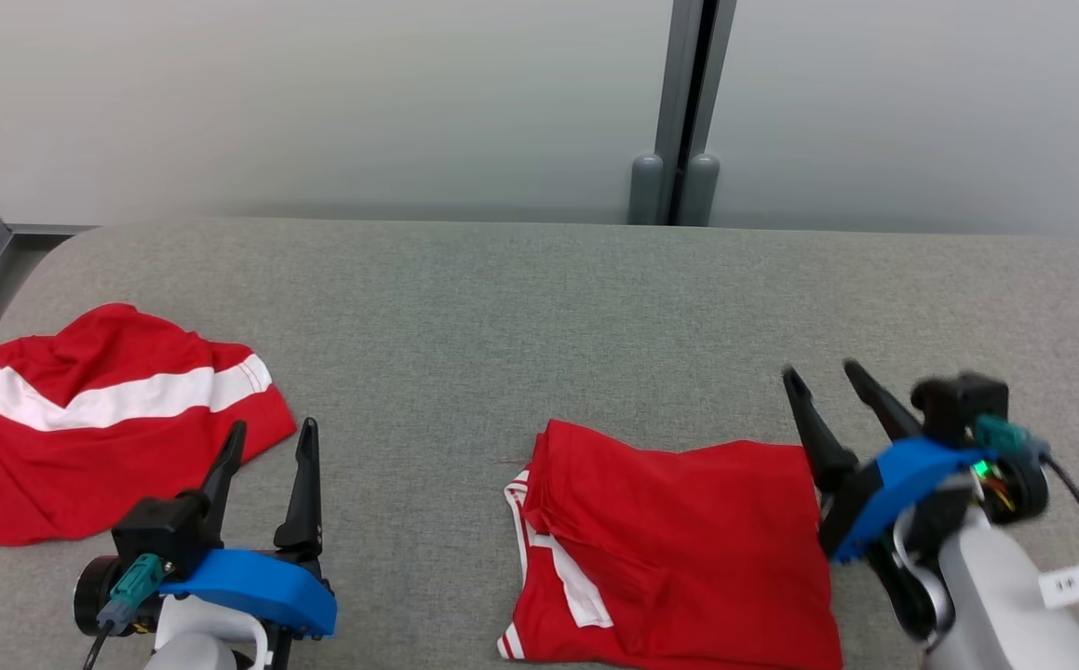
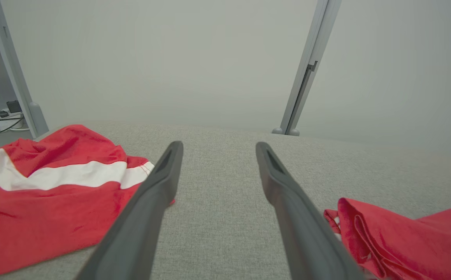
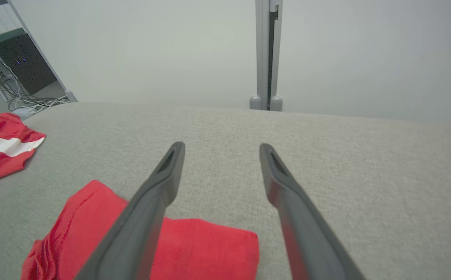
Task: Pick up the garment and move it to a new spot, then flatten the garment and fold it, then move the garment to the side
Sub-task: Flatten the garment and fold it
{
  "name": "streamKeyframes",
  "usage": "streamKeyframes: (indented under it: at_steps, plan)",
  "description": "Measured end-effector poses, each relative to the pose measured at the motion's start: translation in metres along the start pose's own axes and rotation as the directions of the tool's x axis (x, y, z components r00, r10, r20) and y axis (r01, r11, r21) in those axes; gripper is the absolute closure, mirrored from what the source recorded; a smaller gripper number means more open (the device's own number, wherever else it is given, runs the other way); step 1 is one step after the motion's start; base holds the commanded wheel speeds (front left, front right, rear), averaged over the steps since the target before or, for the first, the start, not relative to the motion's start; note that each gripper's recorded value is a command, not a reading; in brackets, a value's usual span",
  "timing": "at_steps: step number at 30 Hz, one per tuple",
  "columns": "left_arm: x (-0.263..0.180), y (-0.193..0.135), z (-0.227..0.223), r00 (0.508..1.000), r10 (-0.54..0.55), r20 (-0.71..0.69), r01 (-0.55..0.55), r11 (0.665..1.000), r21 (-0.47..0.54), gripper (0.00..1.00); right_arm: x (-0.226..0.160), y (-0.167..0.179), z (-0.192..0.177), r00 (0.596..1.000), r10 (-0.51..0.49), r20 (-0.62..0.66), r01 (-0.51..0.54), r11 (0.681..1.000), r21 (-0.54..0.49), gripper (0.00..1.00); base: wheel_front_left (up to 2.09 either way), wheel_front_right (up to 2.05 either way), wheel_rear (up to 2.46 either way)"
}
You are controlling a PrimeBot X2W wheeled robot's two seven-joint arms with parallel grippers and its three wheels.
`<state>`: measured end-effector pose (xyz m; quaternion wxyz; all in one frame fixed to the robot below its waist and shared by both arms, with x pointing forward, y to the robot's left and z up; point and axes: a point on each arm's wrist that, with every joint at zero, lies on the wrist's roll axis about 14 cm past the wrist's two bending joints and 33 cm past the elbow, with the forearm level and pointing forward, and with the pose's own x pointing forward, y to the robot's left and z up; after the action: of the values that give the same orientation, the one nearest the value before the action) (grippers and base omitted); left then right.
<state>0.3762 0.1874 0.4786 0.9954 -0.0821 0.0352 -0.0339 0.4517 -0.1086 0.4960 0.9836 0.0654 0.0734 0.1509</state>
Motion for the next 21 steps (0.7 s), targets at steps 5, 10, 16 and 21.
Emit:
streamKeyframes:
  at_steps: [5,10,16,21]
  plan:
    - [0.004,-0.002,-0.001,1.0,-0.011,-0.003,0.011,1.0,0.005,0.0,-0.029,-0.001,-0.053,0.985,-0.031,-0.172,0.016,0.996,-0.089,0.0,0.0,0.0,0.0]
    - [0.009,0.001,0.005,1.0,-0.014,0.008,0.014,1.0,0.02,0.0,-0.043,0.041,-0.093,0.946,0.058,-0.318,-0.105,0.985,-0.133,1.0,0.0,0.0,0.0]
    - [0.01,0.004,0.006,1.0,-0.007,0.01,0.007,1.0,0.024,0.0,-0.062,0.105,-0.132,0.862,0.224,-0.455,-0.311,0.942,-0.126,1.0,0.0,0.0,0.0]
    - [0.008,0.008,0.006,1.0,0.008,0.01,-0.008,1.0,0.023,0.0,-0.079,0.189,-0.122,0.783,0.482,-0.394,-0.471,0.872,0.133,1.0,0.0,0.0,0.0]
